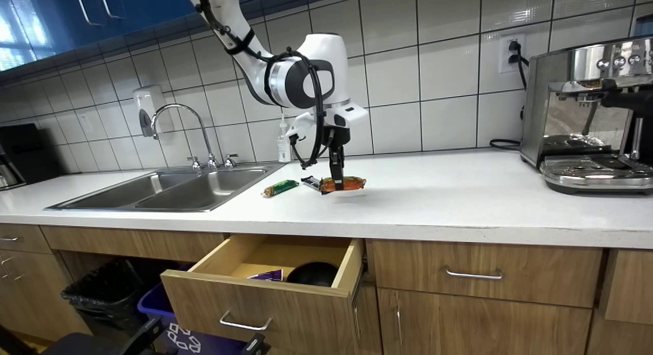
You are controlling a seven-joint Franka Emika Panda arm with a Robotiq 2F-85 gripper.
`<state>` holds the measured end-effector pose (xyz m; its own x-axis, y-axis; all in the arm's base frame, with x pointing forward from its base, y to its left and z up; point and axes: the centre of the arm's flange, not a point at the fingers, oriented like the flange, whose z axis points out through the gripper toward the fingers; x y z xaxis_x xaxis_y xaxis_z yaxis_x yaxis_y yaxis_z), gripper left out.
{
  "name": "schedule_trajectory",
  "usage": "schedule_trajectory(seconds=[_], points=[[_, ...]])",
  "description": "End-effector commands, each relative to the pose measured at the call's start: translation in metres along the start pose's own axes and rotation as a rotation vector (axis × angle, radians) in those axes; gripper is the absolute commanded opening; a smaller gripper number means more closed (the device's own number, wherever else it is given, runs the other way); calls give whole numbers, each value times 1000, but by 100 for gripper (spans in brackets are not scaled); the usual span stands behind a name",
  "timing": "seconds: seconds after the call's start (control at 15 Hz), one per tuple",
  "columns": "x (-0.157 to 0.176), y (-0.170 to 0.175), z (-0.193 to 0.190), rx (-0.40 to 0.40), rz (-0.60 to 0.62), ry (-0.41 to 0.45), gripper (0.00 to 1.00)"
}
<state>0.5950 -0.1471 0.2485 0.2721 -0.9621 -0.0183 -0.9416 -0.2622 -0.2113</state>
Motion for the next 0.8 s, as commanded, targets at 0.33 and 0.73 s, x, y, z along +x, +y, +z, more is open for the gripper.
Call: schedule_trajectory(seconds=[0.33, 0.73], points=[[-79, 38, -24, 42, -73, -41, 17], [-136, 66, -20, 23, -146, -62, 17]])
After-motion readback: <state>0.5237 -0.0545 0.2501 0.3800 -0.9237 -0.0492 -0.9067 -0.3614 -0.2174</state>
